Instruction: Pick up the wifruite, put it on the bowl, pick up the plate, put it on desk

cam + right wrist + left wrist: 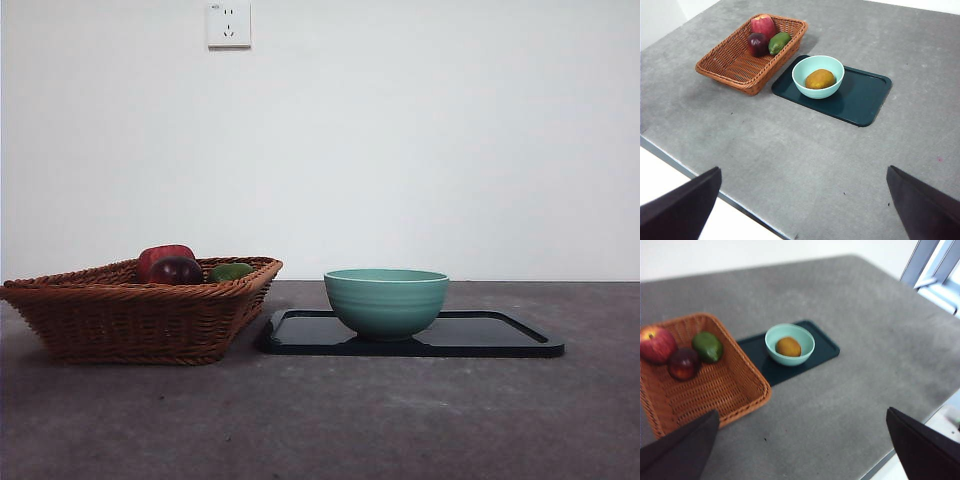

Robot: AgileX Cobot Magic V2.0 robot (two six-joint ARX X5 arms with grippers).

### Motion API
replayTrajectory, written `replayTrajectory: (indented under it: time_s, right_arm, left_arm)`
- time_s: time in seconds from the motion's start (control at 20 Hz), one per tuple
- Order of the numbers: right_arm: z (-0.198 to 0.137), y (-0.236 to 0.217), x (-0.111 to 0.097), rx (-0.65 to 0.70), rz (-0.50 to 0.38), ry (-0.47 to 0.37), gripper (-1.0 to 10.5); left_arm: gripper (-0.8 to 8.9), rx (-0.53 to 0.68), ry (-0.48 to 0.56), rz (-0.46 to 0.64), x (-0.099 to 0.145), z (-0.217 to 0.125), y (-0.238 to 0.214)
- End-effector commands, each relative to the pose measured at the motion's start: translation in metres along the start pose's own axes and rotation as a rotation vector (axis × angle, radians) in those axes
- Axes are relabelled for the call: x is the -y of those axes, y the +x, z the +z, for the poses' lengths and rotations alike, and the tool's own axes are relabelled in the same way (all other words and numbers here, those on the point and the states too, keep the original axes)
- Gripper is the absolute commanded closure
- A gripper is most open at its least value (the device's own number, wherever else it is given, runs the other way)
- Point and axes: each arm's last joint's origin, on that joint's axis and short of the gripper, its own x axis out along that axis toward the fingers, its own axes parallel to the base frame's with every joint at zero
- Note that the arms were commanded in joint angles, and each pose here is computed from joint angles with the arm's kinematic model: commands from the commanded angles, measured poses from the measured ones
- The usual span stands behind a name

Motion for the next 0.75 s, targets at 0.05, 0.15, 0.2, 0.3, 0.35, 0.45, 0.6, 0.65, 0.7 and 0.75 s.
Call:
replayTrajectory:
  time_s: [0.05, 0.15, 0.2, 0.3, 0.35, 0.45, 0.6, 0.65, 0.7, 0.75]
  right_arm:
    - [-0.005, -0.002, 0.0, -0.067, 0.0, 0.018, 3.5]
    - [-0.005, -0.002, 0.0, -0.067, -0.001, 0.019, 3.5]
    - [-0.005, -0.002, 0.0, -0.067, 0.0, 0.019, 3.4]
    - [-0.005, -0.002, 0.0, -0.067, 0.0, 0.019, 3.4]
    - [-0.005, -0.002, 0.0, -0.067, 0.0, 0.019, 3.5]
    - [-0.005, -0.002, 0.0, -0.067, 0.0, 0.019, 3.5]
    - [-0.005, -0.002, 0.0, -0.067, -0.001, 0.018, 3.5]
    - [-0.005, -0.002, 0.0, -0.067, -0.001, 0.018, 3.5]
    - [-0.005, -0.002, 0.0, -0.067, -0.001, 0.018, 3.5]
    - [-0.005, -0.002, 0.0, -0.067, -0.001, 0.018, 3.5]
  left_arm:
    - [2.19, -0.054, -0.017, 0.002, 0.012, 0.011, 0.026]
    - [2.19, -0.1, -0.012, 0.019, 0.022, 0.016, 0.054]
    - [2.19, -0.115, -0.008, 0.024, 0.027, 0.019, 0.069]
    - [2.19, -0.146, -0.004, 0.014, 0.038, 0.023, 0.099]
    - [2.19, -0.189, -0.002, -0.009, 0.045, 0.024, 0.121]
    - [2.2, -0.258, 0.0, -0.024, 0.051, 0.026, 0.145]
    - [2.2, -0.35, 0.002, 0.02, 0.06, 0.034, 0.189]
    - [2.2, -0.387, 0.004, 0.031, 0.063, 0.037, 0.203]
    - [2.2, -0.422, 0.007, 0.042, 0.066, 0.04, 0.217]
    - [2.2, -0.451, 0.009, 0.057, 0.068, 0.043, 0.23]
